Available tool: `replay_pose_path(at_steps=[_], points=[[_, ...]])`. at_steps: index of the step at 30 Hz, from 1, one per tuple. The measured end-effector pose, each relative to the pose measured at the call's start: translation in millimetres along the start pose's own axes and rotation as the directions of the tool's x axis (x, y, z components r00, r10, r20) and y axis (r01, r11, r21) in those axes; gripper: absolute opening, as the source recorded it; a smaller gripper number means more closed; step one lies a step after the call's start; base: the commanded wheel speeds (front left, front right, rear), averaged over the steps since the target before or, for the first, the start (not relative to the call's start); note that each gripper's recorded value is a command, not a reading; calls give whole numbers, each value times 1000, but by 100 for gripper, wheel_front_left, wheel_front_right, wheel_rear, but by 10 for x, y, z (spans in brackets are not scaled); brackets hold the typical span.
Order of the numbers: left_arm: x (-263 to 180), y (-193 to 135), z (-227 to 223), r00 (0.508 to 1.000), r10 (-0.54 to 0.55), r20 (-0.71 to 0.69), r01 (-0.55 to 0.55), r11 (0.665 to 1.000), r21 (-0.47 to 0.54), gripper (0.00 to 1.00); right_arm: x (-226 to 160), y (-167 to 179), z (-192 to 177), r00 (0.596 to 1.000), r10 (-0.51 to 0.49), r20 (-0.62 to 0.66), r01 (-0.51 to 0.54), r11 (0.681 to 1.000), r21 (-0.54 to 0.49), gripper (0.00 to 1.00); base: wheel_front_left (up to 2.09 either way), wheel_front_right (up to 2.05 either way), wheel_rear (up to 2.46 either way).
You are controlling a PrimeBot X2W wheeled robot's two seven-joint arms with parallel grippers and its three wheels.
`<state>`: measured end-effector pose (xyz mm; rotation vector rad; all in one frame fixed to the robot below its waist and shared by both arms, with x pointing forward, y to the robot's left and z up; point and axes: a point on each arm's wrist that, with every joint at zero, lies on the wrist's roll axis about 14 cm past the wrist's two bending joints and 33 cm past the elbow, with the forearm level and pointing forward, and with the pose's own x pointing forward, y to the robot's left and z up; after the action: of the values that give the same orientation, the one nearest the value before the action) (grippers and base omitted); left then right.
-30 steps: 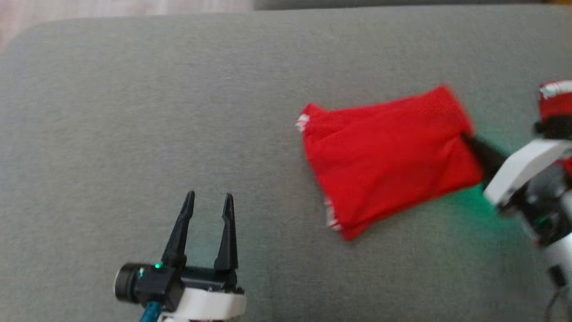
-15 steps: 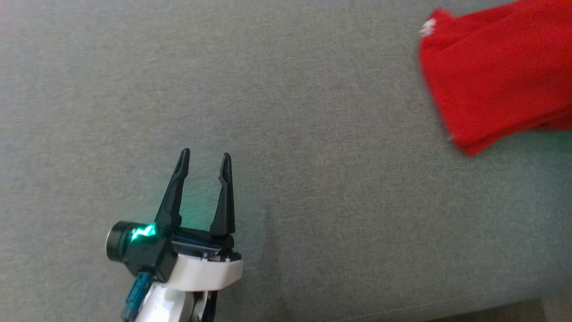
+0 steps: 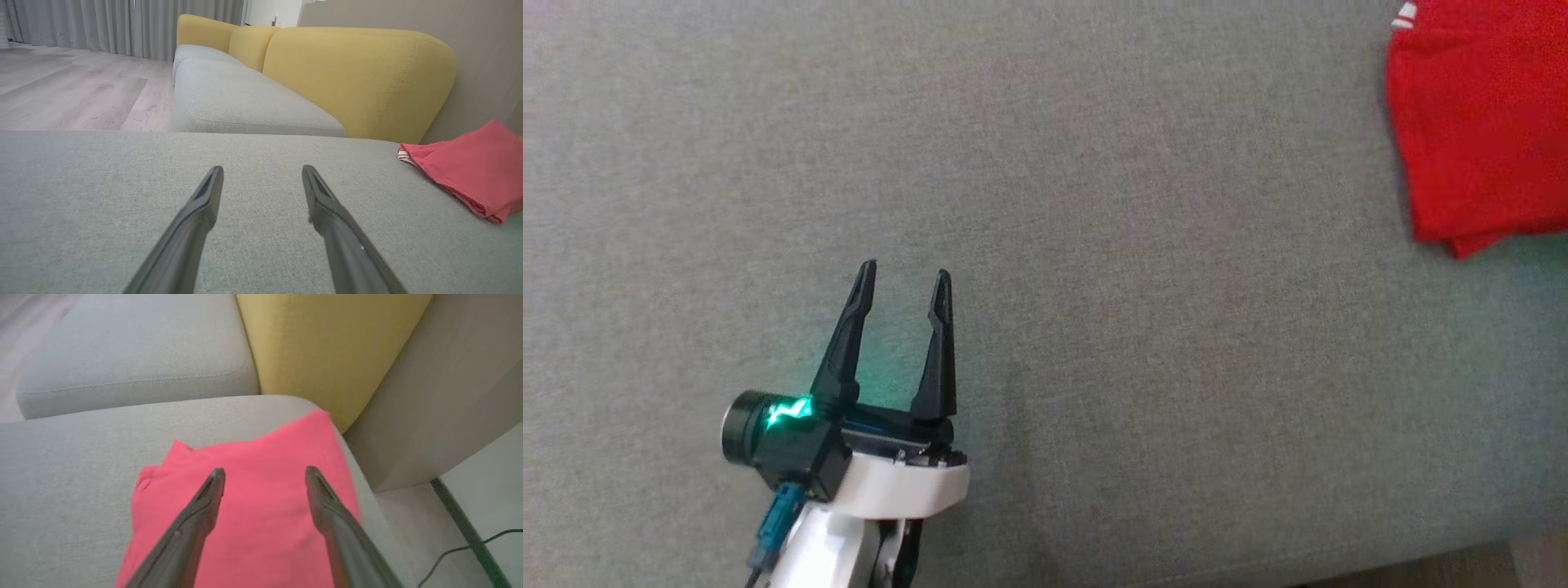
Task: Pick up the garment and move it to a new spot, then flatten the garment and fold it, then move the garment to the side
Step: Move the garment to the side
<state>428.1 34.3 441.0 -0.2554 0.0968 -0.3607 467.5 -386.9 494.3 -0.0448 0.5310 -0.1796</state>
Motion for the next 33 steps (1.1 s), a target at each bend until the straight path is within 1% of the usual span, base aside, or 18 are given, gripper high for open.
replay_pose_path(at_steps=[3, 6, 11, 14, 17, 20, 22, 24, 26, 28, 30, 33], points=[[-43, 4, 92, 1000, 8, 19, -8, 1000, 6, 100, -28, 307, -201, 997, 67, -22, -67, 997, 31, 100, 0, 0, 0], [-123, 17, 190, 999, 23, 39, -24, 999, 22, 100, -87, 667, -452, 987, 148, -60, -145, 988, 55, 100, 0, 0, 0], [-353, 74, 284, 996, 70, 51, -72, 997, 37, 100, -242, 1260, -716, 959, 278, -56, -271, 957, 102, 100, 0, 0, 0], [-521, 114, 336, 993, 100, 60, -103, 993, 49, 100, -352, 1597, -762, 938, 347, -9, -344, 931, 122, 100, 0, 0, 0], [-693, 164, 378, 988, 134, 70, -138, 989, 58, 100, -488, 1917, -747, 912, 406, 64, -411, 901, 136, 100, 0, 0, 0], [-884, 291, 441, 974, 208, 91, -215, 974, 75, 100, -670, 2192, -685, 878, 449, 166, -470, 874, 121, 100, 0, 0, 0], [-994, 312, 485, 967, 229, 108, -239, 967, 93, 100, -805, 2317, -631, 853, 463, 240, -494, 864, 93, 100, 0, 0, 0], [-1105, 307, 465, 965, 239, 106, -250, 963, 98, 100, -943, 2387, -591, 828, 466, 311, -501, 864, 41, 100, 0, 0, 0], [-1212, 308, 477, 960, 254, 116, -267, 958, 106, 100, -1077, 2406, -605, 809, 459, 367, -491, 871, -6, 100, 0, 0, 0], [-1294, 312, 501, 956, 264, 129, -278, 955, 104, 100, -1200, 2404, -648, 793, 440, 420, -476, 879, -23, 100, 0, 0, 0], [-1354, 326, 534, 951, 273, 143, -289, 952, 104, 100, -1294, 2382, -746, 792, 416, 448, -454, 890, -23, 100, 0, 0, 0], [-1415, 314, 560, 949, 274, 157, -292, 951, 105, 100, -1388, 2334, -941, 810, 395, 433, -420, 906, -41, 100, 0, 0, 0]])
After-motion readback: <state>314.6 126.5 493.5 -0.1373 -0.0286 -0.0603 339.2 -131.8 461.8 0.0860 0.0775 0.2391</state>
